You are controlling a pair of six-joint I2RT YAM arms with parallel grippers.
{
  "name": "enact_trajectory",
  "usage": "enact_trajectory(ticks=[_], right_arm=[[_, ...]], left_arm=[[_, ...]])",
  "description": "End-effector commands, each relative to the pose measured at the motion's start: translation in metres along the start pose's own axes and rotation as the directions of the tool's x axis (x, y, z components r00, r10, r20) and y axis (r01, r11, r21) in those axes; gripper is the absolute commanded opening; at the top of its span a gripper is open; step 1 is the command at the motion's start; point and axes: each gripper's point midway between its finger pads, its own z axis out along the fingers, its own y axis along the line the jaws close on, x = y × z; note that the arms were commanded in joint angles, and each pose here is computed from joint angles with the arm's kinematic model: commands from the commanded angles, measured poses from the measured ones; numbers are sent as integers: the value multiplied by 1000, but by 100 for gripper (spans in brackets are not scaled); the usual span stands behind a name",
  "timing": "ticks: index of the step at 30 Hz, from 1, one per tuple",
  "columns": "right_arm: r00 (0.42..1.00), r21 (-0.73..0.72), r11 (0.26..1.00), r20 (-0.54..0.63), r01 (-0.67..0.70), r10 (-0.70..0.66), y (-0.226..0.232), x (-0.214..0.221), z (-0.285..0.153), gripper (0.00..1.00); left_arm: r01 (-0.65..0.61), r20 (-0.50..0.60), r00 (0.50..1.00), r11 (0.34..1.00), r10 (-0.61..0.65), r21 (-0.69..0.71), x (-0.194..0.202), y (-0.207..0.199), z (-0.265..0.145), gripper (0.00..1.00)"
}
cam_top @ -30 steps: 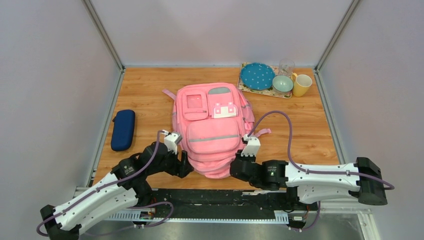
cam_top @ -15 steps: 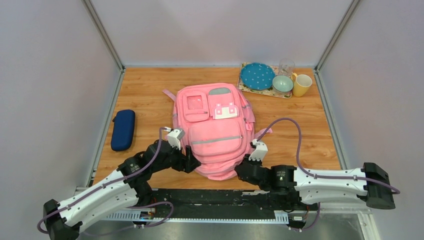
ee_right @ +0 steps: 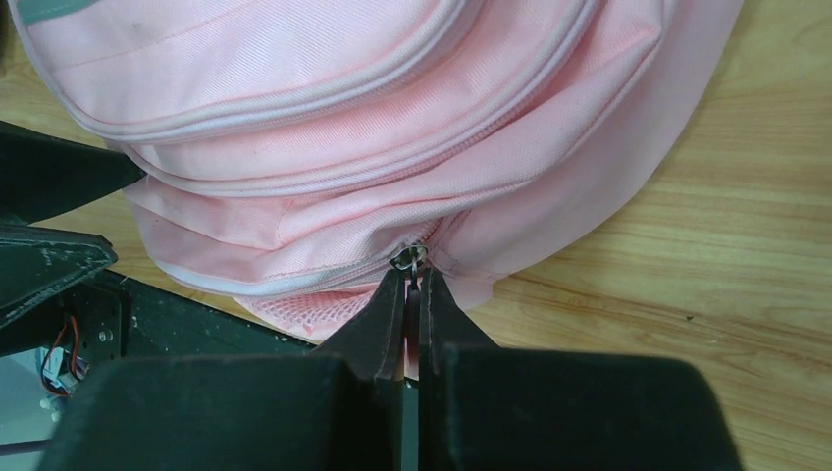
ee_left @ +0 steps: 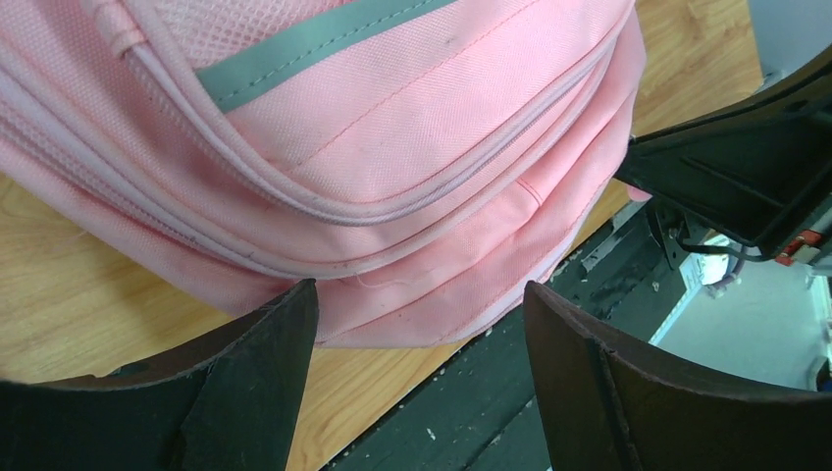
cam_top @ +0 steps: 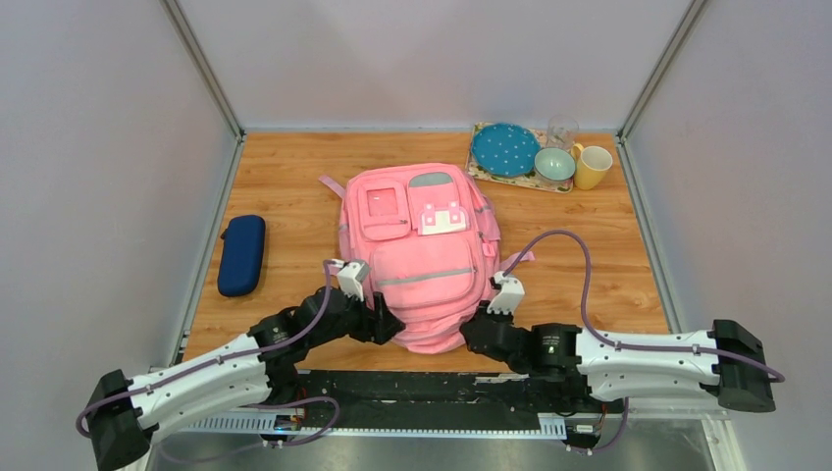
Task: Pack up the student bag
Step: Zip the student bag at the center of the board.
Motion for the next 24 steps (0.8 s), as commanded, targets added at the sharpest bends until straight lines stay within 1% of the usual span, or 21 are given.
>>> enact_trajectory(ticks=[1,2,4,5,8,10,14,16,17,18,19,21,22,23,24], right_arm=[[993,40,999,117,24,-29,12,-44,-7,0],[991,37,999,129,20,-25,14,-48,-8,0],[985,40,999,174,11,-18,16,-59,-9,0],[982,46,999,185,15,-23,15,-61,-8,0],[977,69,997,210,32,-46,15,-73,-6,0],[971,86,995,230,42,-61,17,-84,-5,0],[965,98,995,255,38,-61,24,-102,-2,0],[965,91,995,255,45,-67,28,-105,-2,0],[966,84,995,249,50,-69,30,-105,-3,0],[970,75,996,232,52,-68,31,-101,-2,0],[973,65,996,221,54,-67,32,-98,-1,0],[978,66,996,192,66,-78,25,-86,3,0],[979,57,996,192,62,-72,25,-85,4,0],[979,49,997,190,61,-70,23,-83,4,0],[981,50,996,179,68,-76,19,-78,6,0]], left_arm=[[-71,8,997,997,71,-16,-25,-16,0,83],[-88,20,996,996,88,-14,-34,-22,-3,84],[-123,37,991,991,125,-50,-42,-18,-4,85],[-128,59,990,991,130,-45,-48,-22,-5,89],[-137,128,982,991,136,-2,-66,-36,-7,91],[-162,177,972,986,153,43,-88,-58,-13,91],[-214,166,965,976,204,42,-104,-74,-17,92],[-247,144,961,967,236,61,-100,-76,-14,91],[-265,119,959,962,256,66,-91,-72,-11,91],[-284,96,957,953,275,102,-83,-75,-10,91],[-326,65,945,940,320,105,-72,-67,-6,92],[-353,53,935,928,349,118,-61,-60,-5,91],[-380,33,925,919,378,111,-48,-48,-2,91],[-396,74,918,909,390,130,-50,-50,-4,92],[-425,81,905,892,418,155,-45,-50,-4,92]])
